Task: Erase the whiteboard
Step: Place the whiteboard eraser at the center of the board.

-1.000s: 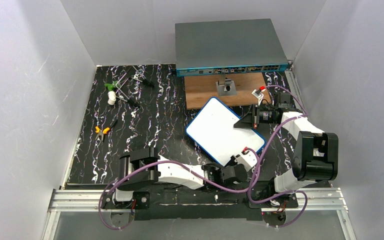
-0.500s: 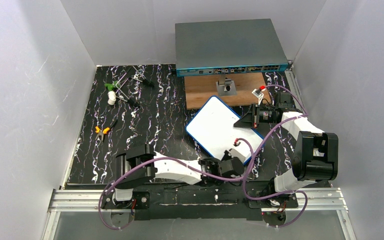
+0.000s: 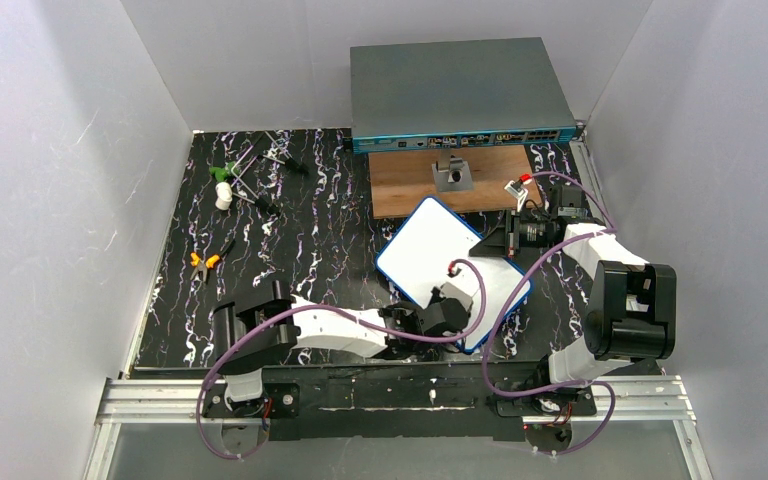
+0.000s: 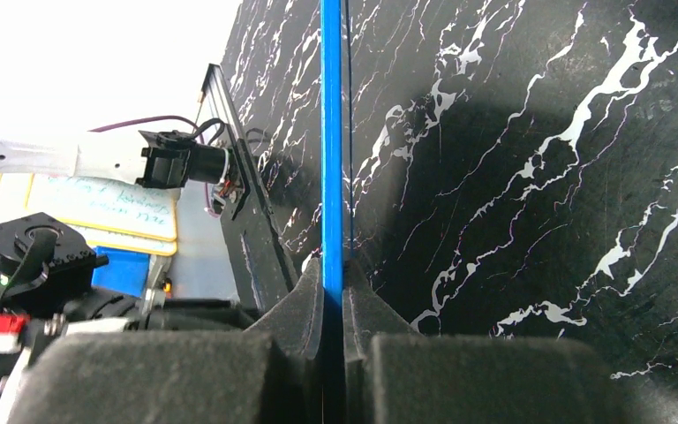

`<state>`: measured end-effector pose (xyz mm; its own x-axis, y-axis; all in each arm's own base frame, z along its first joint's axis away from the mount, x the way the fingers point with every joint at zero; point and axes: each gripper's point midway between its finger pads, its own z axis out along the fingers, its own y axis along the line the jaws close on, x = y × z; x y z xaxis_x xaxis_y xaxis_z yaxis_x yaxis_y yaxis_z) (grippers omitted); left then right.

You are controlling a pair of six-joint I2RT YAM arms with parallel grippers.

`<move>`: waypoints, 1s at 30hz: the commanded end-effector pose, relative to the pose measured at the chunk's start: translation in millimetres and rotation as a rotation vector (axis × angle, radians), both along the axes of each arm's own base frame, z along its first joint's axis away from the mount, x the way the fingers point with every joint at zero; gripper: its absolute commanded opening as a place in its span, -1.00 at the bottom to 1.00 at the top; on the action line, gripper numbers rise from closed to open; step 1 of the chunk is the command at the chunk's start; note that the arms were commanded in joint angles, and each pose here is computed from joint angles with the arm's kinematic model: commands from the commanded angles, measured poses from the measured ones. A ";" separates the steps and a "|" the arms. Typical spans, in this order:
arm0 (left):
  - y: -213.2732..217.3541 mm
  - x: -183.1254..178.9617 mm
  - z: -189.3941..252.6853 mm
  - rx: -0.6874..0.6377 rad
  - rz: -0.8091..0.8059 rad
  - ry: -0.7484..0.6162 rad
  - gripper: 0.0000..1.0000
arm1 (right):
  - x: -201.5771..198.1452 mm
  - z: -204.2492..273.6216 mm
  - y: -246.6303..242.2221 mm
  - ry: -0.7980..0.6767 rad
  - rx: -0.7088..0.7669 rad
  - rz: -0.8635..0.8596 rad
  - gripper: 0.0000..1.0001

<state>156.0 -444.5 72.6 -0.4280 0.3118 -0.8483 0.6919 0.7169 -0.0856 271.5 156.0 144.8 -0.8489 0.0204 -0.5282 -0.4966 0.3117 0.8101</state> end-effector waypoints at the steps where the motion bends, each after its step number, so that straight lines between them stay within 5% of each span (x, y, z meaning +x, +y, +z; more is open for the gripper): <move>1: -33.5 -28.8 0.9 -0.046 -0.172 0.042 -1.00 | -31.9 47.2 11.9 0.218 0.222 0.088 -0.97; 7: 5.4 14.9 10.7 -0.022 0.114 -0.022 -1.00 | -31.3 46.9 11.6 0.214 0.215 0.084 -0.97; 14: 116.8 63.0 4.2 -0.021 0.511 -0.016 -1.00 | -31.2 46.5 11.2 0.194 0.193 0.080 -0.97; 24: 227.4 85.6 -7.1 -0.009 0.688 0.045 -1.00 | -30.8 40.9 9.5 0.163 0.138 0.070 -0.97; 30: 252.8 74.2 -7.9 -0.032 0.619 0.115 -1.00 | -32.5 41.8 6.6 0.094 0.066 0.072 -0.97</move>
